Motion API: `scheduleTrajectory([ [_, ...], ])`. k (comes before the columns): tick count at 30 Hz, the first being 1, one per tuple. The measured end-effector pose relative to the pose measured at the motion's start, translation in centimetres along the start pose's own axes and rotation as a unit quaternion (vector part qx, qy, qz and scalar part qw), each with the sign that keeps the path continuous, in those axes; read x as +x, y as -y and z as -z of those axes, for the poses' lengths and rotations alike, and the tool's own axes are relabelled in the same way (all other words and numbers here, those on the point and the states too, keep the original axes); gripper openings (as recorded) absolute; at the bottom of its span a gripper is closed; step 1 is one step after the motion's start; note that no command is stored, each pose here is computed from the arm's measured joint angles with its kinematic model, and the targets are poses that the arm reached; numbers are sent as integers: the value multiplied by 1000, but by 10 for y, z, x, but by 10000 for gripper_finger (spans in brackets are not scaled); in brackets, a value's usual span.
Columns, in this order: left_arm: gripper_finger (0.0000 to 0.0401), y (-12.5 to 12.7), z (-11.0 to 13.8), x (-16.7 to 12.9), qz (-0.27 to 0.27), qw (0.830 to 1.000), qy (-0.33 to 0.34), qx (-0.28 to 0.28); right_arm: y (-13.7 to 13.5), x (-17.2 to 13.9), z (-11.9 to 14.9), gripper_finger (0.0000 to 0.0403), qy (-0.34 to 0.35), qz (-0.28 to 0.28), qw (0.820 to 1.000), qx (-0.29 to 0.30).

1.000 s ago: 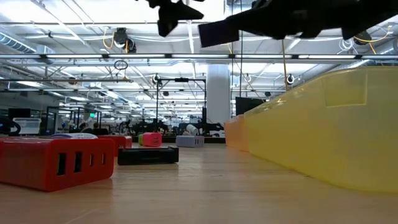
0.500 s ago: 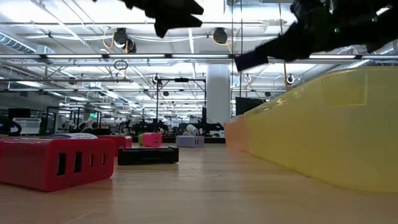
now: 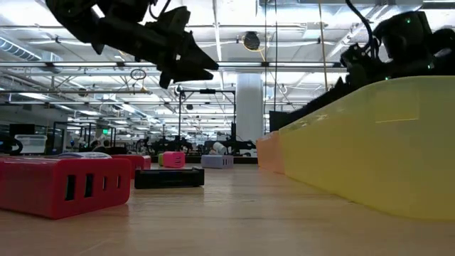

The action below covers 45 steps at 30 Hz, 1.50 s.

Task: Pick & Place Office items
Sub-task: Put the dark blue timer into the orange bin, then put the blue timer into the orange bin

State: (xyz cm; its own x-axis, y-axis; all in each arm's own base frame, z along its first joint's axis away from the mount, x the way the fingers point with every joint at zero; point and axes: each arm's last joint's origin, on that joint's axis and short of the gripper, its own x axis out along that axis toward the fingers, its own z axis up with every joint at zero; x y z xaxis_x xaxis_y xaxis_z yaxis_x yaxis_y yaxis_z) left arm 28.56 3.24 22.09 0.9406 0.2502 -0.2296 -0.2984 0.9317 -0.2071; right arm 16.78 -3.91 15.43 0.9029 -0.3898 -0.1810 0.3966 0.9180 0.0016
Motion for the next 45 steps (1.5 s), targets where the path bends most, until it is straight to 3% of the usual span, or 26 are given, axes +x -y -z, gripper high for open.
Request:
scheduleTrajectory([
  [5,170,-1,6,-1,-3,1000,-15,-22,6,-4,12,56,-19,15,1000,1],
  [19,170,3,8,-2,1,999,-23,-33,6,-4,12,78,-16,13,999,27],
  [32,170,4,9,-2,3,999,-23,-32,5,-4,6,191,14,5,998,62],
  [38,170,3,10,-2,1,999,-30,-39,-1,-5,-4,226,56,-105,990,73],
  [45,170,3,18,-3,14,992,-81,-91,-6,-9,-16,227,103,-211,967,99],
])
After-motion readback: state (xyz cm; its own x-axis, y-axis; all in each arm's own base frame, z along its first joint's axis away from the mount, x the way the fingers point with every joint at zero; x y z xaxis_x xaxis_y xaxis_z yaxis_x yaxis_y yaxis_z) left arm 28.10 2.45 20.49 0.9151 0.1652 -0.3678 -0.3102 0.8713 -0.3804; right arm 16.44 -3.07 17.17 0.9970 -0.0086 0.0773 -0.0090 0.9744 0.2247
